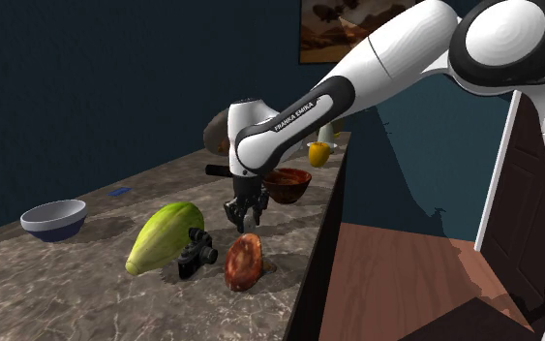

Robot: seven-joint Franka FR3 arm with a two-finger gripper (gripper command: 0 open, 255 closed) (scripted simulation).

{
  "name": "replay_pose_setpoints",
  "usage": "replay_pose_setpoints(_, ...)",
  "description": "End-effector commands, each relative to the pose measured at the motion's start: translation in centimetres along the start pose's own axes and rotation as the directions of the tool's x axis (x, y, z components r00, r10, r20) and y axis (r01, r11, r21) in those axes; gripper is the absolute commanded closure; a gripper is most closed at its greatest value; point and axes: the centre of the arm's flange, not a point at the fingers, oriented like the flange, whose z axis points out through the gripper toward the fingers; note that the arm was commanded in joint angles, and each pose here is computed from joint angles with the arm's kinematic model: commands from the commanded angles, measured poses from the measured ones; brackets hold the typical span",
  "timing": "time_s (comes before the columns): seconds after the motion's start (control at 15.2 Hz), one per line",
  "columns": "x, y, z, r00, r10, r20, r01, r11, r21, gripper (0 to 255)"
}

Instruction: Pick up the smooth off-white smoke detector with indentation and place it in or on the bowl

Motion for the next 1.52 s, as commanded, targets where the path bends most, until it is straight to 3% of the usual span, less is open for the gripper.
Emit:
replay_pose_setpoints(0.0, 0.1, 0.0, -0.9, 1.000, 0.000, 0.000, 0.000, 1.000, 0.000, 255)
replay_pose_setpoints(1.45, 1.1, 0.7, -12.4, 1.000, 0.000, 0.000, 0.000, 1.000, 0.000, 255)
